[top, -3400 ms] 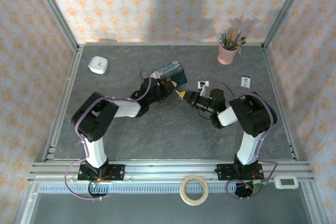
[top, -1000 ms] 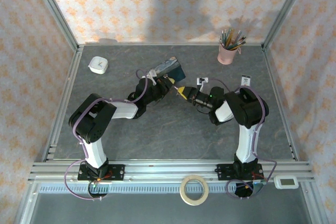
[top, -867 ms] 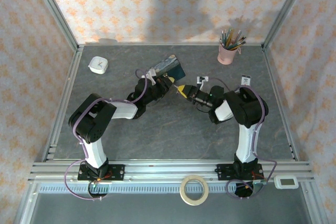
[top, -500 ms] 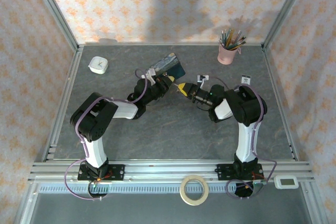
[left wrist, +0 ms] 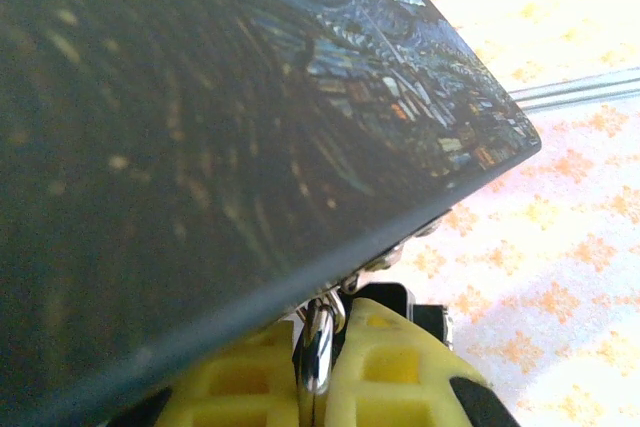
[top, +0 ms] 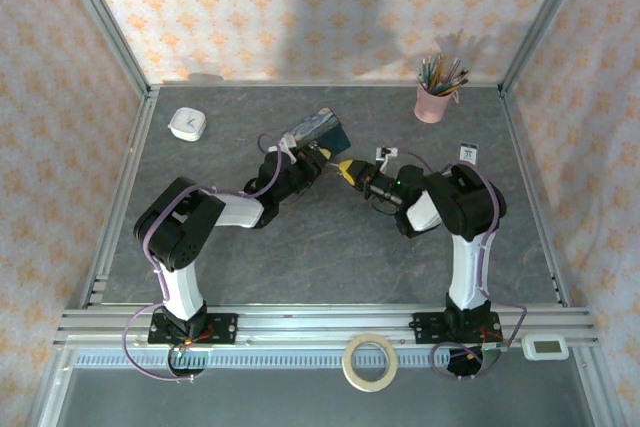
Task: Unlock the padlock with the key
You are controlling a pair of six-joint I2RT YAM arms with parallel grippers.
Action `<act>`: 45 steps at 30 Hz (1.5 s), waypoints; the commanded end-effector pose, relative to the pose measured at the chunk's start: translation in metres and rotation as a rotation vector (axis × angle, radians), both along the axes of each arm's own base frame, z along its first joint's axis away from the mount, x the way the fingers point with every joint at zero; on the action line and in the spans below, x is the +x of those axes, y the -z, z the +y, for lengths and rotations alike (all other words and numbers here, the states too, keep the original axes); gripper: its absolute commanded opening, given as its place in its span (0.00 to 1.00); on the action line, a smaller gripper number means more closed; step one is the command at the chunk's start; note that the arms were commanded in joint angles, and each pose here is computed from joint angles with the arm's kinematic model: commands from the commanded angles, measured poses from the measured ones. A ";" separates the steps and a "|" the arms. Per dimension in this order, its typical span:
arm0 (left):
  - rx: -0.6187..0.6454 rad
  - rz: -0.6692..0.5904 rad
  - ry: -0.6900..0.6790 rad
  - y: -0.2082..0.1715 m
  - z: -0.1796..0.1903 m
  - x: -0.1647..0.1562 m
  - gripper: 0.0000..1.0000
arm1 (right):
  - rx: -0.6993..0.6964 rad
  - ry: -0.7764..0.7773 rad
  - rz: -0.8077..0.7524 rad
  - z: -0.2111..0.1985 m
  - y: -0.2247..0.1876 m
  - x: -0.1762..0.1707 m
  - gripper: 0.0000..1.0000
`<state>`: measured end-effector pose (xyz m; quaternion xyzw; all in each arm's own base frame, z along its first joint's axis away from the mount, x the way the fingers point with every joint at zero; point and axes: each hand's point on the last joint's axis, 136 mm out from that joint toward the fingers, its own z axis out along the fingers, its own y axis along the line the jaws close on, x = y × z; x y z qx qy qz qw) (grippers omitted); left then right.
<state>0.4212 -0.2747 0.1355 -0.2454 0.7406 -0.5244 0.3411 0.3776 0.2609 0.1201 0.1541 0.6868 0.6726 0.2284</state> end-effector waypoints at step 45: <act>-0.195 0.075 0.258 -0.015 -0.055 -0.046 0.00 | -0.071 -0.003 -0.202 0.013 -0.051 -0.014 0.00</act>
